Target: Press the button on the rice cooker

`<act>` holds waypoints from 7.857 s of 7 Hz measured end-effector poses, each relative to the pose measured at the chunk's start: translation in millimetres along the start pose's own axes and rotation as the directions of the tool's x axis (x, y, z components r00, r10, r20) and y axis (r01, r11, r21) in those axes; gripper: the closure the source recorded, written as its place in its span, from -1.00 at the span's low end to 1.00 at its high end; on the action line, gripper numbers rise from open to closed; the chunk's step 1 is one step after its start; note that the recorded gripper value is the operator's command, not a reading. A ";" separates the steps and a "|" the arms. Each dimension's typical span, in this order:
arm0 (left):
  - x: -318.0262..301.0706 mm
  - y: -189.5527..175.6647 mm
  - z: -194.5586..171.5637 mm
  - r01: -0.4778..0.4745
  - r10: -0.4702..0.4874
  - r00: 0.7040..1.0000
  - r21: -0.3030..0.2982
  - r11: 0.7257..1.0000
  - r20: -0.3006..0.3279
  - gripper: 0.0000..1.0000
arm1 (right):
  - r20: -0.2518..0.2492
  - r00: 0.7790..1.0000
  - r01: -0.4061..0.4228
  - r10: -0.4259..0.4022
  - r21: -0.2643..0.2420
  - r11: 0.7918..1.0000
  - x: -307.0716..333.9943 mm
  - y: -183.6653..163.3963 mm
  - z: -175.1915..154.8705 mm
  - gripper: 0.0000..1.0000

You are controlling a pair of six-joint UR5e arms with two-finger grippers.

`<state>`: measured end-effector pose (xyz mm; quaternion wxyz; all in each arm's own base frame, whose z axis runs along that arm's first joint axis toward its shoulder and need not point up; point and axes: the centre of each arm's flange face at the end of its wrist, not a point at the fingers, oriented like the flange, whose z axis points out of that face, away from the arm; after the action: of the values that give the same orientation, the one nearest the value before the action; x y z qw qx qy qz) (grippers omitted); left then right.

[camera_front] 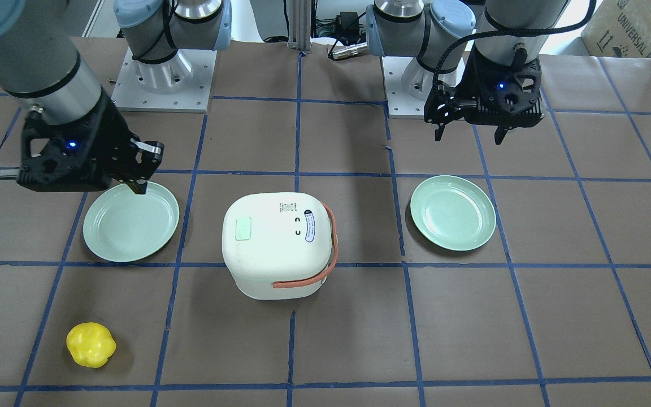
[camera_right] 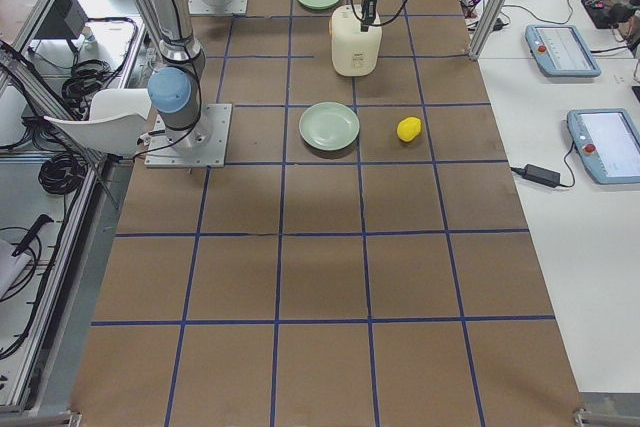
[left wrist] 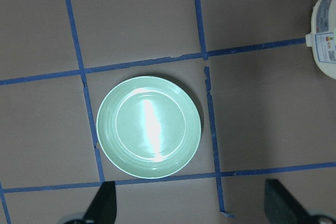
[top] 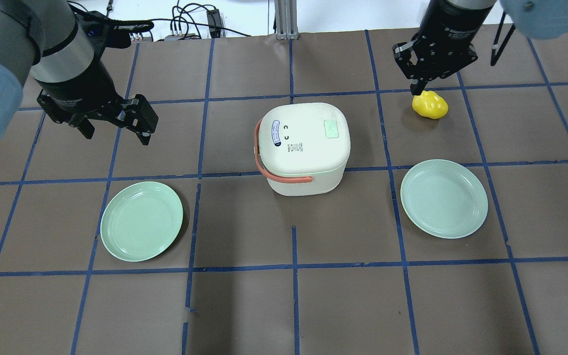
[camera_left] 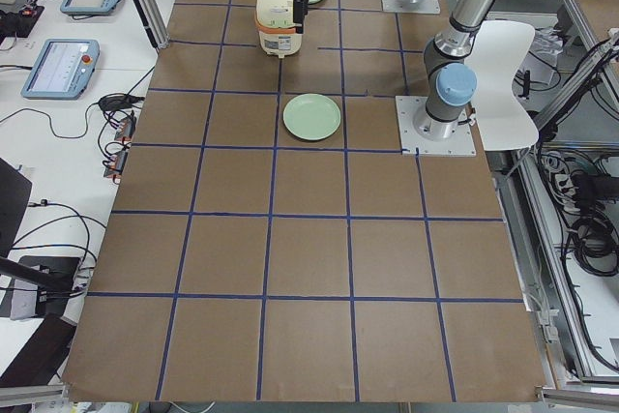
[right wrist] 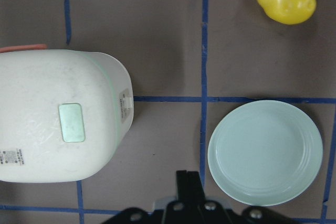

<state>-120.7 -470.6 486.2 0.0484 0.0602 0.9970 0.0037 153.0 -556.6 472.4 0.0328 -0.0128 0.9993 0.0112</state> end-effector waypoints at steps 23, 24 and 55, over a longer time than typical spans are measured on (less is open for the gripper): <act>0.0 0.0 0.0 0.000 0.000 1.000 0.000 1.000 0.000 -1.00 | 0.054 0.986 0.159 -0.156 -0.057 0.986 -104.6 -26.2 109.9 0.90; 0.0 0.0 0.0 0.000 0.000 1.000 0.000 1.000 0.000 -1.00 | 0.054 0.986 0.159 -0.156 -0.057 0.986 -104.3 -27.8 112.7 0.90; 0.0 0.0 0.0 0.000 0.000 1.000 0.000 1.000 0.000 -1.00 | 0.010 0.993 0.116 -0.116 -0.021 0.993 59.9 -46.7 -35.5 -1.00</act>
<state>-120.7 -470.6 486.2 0.0484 0.0602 0.9970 0.0037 92.2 -605.6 502.9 0.0379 -0.0711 0.9966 0.0200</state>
